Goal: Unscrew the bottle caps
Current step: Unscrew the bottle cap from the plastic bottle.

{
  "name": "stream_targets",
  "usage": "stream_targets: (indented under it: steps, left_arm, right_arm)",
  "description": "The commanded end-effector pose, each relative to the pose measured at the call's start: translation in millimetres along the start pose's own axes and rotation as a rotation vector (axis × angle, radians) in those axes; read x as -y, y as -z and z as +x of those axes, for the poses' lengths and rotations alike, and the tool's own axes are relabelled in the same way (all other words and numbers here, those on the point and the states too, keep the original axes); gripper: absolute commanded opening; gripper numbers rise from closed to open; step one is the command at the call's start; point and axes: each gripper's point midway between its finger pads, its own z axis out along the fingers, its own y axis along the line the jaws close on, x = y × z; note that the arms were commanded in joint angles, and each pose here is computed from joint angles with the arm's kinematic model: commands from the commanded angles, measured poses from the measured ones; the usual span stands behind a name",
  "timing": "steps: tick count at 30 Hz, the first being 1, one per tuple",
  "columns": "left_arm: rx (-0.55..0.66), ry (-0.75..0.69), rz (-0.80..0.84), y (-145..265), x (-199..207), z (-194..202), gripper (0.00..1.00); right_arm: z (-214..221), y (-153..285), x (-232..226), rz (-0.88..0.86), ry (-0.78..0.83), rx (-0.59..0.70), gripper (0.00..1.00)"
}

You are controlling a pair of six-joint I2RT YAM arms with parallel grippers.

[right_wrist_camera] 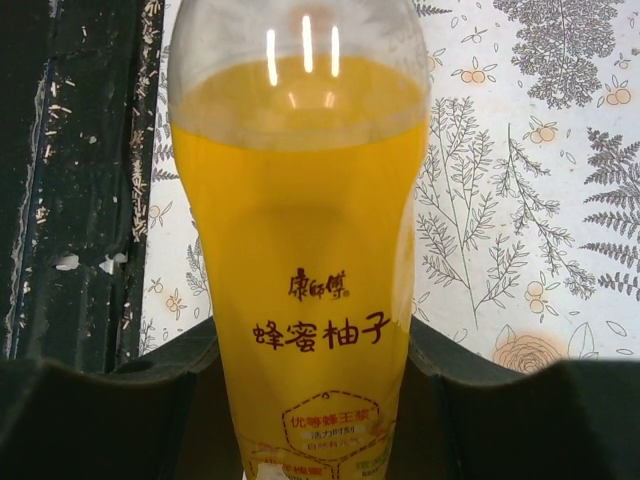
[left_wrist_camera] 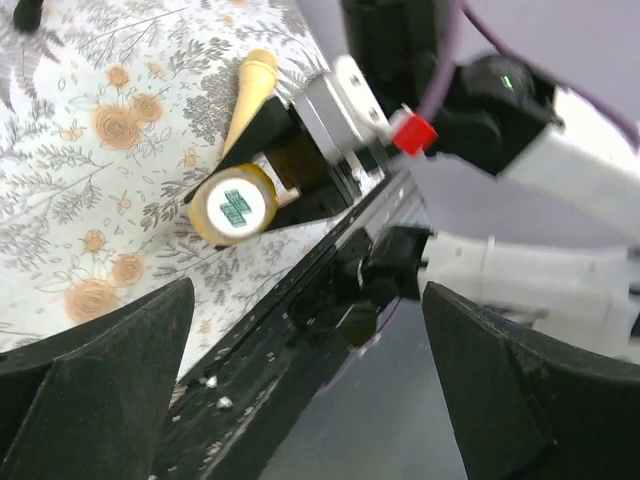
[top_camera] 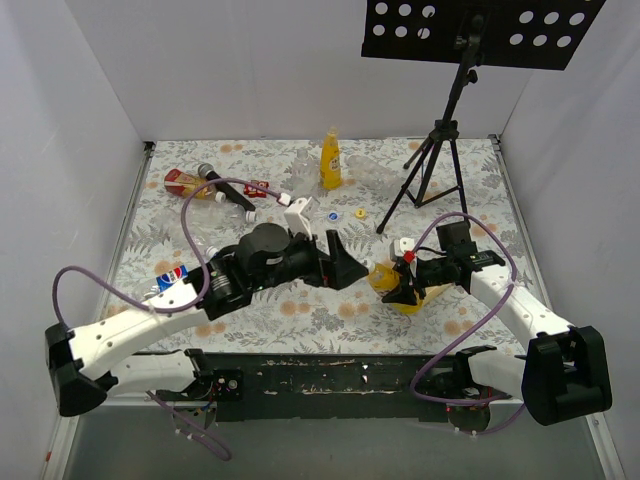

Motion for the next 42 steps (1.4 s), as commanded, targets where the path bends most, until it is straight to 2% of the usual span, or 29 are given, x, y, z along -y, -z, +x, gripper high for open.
stream_targets:
  steps: [1,6,9,14,18,21,26,28,36,38,42]
  left_arm:
    - [-0.016,-0.381,0.149,37,2,11,0.98]
    - [0.014,-0.737,0.134,52,-30,17,0.98]
    - [0.026,-0.966,0.234,54,-28,24,0.98]
    - [0.054,-1.142,0.328,37,-20,27,0.98]
    - [0.006,-1.165,0.38,13,-14,28,0.97]
    - [-0.032,-1.151,0.424,-4,-10,31,0.92]
    - [0.007,-1.149,0.457,-22,-2,23,0.86]
    - [0.002,-1.146,0.476,-27,1,23,0.81]
    - [-0.089,-1.118,0.521,-46,0,34,0.47]
    - [-0.124,-1.109,0.515,-48,-5,39,0.41]
    - [-0.139,-1.109,0.511,-49,-8,41,0.4]
  right_arm:
    - [-21,2,5,-0.006,0.097,0.056,0.01]
    - [-20,3,1,-0.025,0.116,0.058,0.01]
    - [-18,3,-1,-0.034,0.128,0.058,0.01]
    - [-17,3,-5,-0.048,0.15,0.062,0.01]
    - [-15,3,-6,-0.064,0.151,0.057,0.01]
    - [-14,2,-8,-0.078,0.144,0.055,0.01]
    - [-15,3,-8,-0.081,0.152,0.058,0.01]
    - [-15,3,-9,-0.082,0.152,0.059,0.01]
    - [-16,3,-8,-0.079,0.157,0.059,0.01]
    - [-16,4,-8,-0.078,0.159,0.058,0.01]
    - [-16,4,-8,-0.078,0.159,0.059,0.01]
